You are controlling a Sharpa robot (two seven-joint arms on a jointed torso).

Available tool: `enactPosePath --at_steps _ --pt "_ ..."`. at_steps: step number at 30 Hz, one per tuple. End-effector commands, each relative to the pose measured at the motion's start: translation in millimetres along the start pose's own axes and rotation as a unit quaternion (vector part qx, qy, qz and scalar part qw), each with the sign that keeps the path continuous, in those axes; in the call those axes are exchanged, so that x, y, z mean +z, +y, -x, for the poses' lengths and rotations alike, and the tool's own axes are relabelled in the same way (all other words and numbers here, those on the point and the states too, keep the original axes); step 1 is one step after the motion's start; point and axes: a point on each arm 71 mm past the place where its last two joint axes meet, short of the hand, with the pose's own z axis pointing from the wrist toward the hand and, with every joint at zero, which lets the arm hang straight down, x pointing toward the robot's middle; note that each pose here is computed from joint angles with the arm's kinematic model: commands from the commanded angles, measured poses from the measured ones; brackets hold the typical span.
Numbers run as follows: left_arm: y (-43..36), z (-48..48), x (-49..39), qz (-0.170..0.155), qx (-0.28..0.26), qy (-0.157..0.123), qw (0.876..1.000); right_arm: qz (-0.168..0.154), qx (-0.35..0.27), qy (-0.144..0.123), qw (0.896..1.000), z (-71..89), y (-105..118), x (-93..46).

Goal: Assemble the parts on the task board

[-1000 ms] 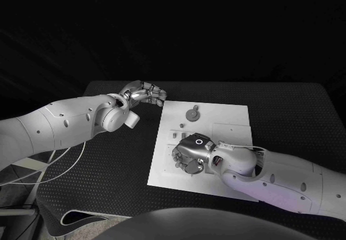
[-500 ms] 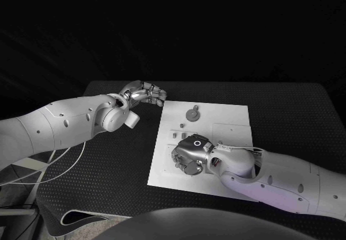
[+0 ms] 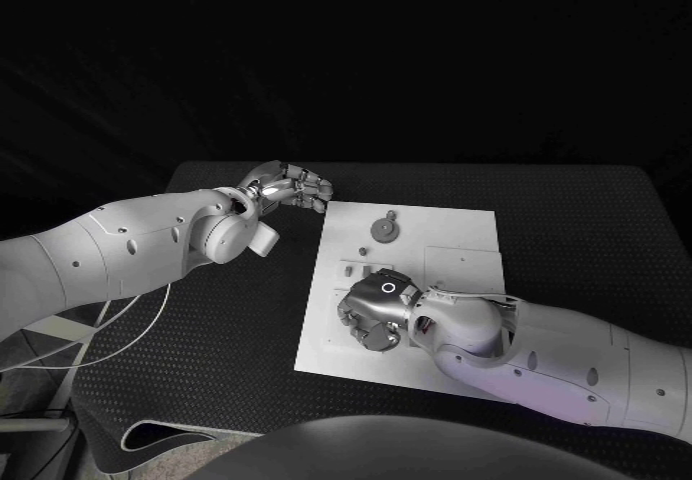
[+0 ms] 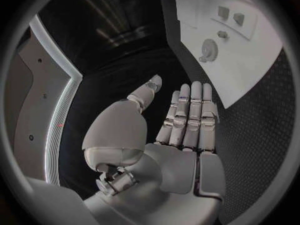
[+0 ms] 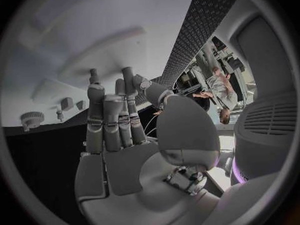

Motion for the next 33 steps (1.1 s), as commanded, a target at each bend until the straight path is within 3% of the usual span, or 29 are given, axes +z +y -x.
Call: enactPosePath --at_steps 1,18,33 --pt "-2.4 -1.9 0.9 -0.006 -0.005 0.007 1.000 0.004 -0.004 0.028 1.000 -8.9 3.6 0.6" --pt "-2.4 -0.5 0.4 -0.005 -0.005 0.006 1.000 -0.001 0.015 0.030 0.999 -11.2 -1.6 -2.7" --pt "-2.2 0.2 0.2 -0.004 -0.005 0.006 1.000 -0.003 0.032 0.005 0.999 -8.2 -4.4 -4.9"
